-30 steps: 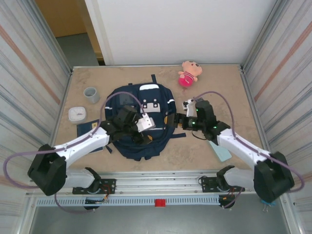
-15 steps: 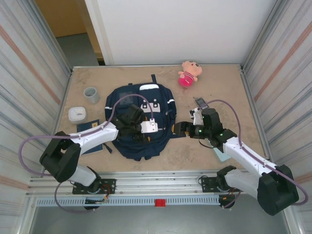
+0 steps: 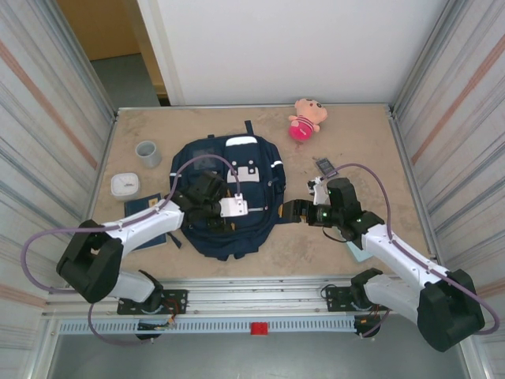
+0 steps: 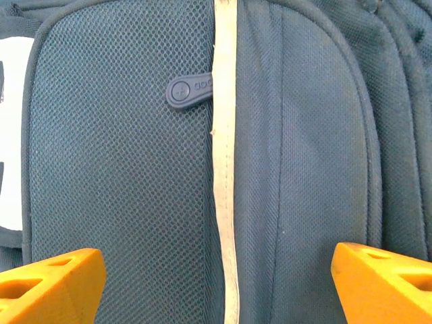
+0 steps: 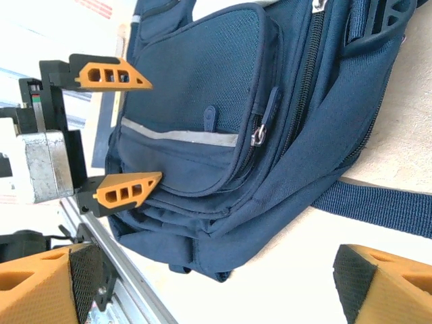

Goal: Pack books, pencil case, and school supplies into a backpack

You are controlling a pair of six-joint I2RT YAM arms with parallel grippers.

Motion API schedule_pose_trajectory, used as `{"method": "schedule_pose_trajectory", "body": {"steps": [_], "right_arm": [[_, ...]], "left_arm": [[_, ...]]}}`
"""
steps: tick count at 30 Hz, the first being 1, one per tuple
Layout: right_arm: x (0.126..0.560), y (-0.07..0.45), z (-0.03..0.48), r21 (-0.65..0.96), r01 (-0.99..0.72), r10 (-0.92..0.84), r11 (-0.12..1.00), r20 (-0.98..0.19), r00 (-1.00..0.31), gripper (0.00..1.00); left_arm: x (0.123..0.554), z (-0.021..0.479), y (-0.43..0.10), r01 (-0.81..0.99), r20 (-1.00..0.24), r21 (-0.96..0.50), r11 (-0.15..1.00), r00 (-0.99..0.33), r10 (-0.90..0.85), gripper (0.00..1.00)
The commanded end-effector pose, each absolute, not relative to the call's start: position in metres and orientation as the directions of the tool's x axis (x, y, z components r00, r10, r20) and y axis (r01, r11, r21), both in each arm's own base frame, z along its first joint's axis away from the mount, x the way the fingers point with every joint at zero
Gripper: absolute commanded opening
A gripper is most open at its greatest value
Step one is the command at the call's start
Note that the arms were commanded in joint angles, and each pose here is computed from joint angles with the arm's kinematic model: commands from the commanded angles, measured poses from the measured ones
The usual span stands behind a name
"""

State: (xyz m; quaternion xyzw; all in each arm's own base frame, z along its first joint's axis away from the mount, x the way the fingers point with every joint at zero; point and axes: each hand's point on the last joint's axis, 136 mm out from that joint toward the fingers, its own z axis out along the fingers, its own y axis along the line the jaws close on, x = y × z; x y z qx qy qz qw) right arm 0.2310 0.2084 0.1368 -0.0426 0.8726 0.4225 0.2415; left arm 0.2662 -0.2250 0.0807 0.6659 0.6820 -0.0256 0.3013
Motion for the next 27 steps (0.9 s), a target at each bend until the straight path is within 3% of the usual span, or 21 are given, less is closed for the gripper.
{"method": "schedule_pose_trajectory", "body": {"steps": [1, 16, 27], "right_arm": [[0.232, 0.207, 0.14, 0.705, -0.307, 0.125, 0.64, -0.489, -0.863, 0.9], [0.232, 0.212, 0.145, 0.714, -0.341, 0.113, 0.612, -0.505, -0.856, 0.91], [0.232, 0.215, 0.143, 0.725, -0.344, 0.11, 0.597, -0.498, -0.86, 0.91]], "left_arm": [[0.248, 0.071, -0.212, 0.948, -0.423, 0.302, 0.096, 0.043, 0.905, 0.87], [0.242, 0.058, -0.192, 0.951, -0.378, 0.269, 0.153, -0.042, 0.925, 0.88], [0.233, 0.063, -0.19, 0.945, -0.403, 0.287, 0.159, -0.032, 0.915, 0.9]]}}
